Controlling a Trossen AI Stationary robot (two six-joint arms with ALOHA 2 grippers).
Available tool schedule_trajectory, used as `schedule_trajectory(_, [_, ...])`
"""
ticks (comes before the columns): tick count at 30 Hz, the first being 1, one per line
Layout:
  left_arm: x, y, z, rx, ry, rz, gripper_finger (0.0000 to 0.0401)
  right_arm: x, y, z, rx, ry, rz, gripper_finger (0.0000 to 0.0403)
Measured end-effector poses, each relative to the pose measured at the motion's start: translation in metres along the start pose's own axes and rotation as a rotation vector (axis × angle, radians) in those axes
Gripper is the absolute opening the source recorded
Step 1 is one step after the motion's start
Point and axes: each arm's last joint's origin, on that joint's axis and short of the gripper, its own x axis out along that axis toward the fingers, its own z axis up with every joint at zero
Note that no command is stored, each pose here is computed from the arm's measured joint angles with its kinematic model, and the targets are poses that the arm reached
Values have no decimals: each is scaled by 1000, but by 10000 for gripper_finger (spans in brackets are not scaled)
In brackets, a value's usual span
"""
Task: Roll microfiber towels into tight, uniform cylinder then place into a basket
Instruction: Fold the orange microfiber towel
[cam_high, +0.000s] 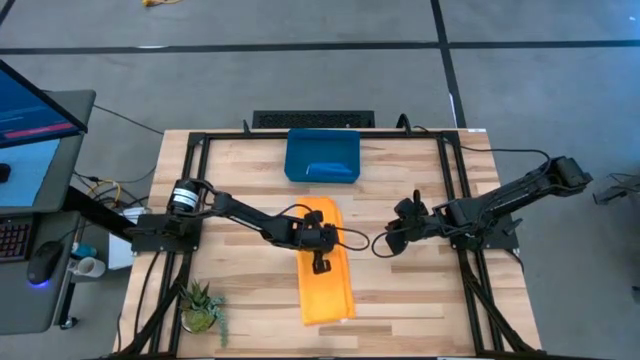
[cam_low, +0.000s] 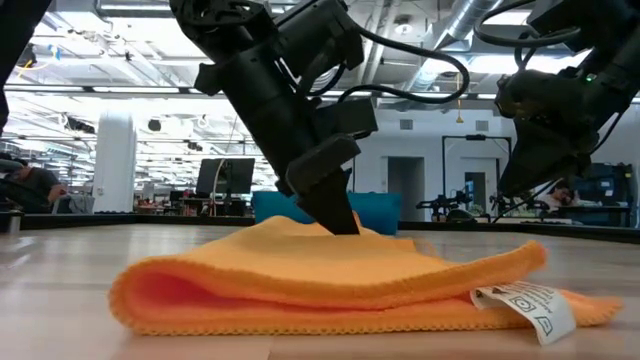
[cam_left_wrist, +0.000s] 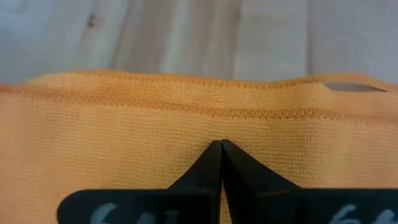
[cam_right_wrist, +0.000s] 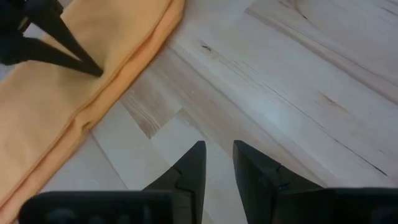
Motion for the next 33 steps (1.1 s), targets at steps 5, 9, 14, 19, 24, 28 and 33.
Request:
schedule_trajectory(5, [-3,-1,6,33,-40,90,0,0,0,0,-26,0,0,102])
schedule_trajectory(9, [-24,-8,24,66,-131,119,0,0,0,0,-26,-1,1,102])
schedule_trajectory(14, [-61,-26,32,119,-198,157,0,-1,7,1,-76,-28,62,102])
schedule_trajectory(19, [-108,-59,27,172,-265,185,0,-9,28,1,-181,-104,241,102])
schedule_trajectory(24, [-141,-107,7,233,-330,105,0,-22,49,-2,-293,-215,419,102])
schedule_trajectory(28, [-158,-138,-13,302,-345,28,0,-34,63,-7,-315,-270,548,102])
schedule_trajectory(33, [-176,-165,-33,280,-360,-80,0,-51,77,-21,-407,-330,670,102])
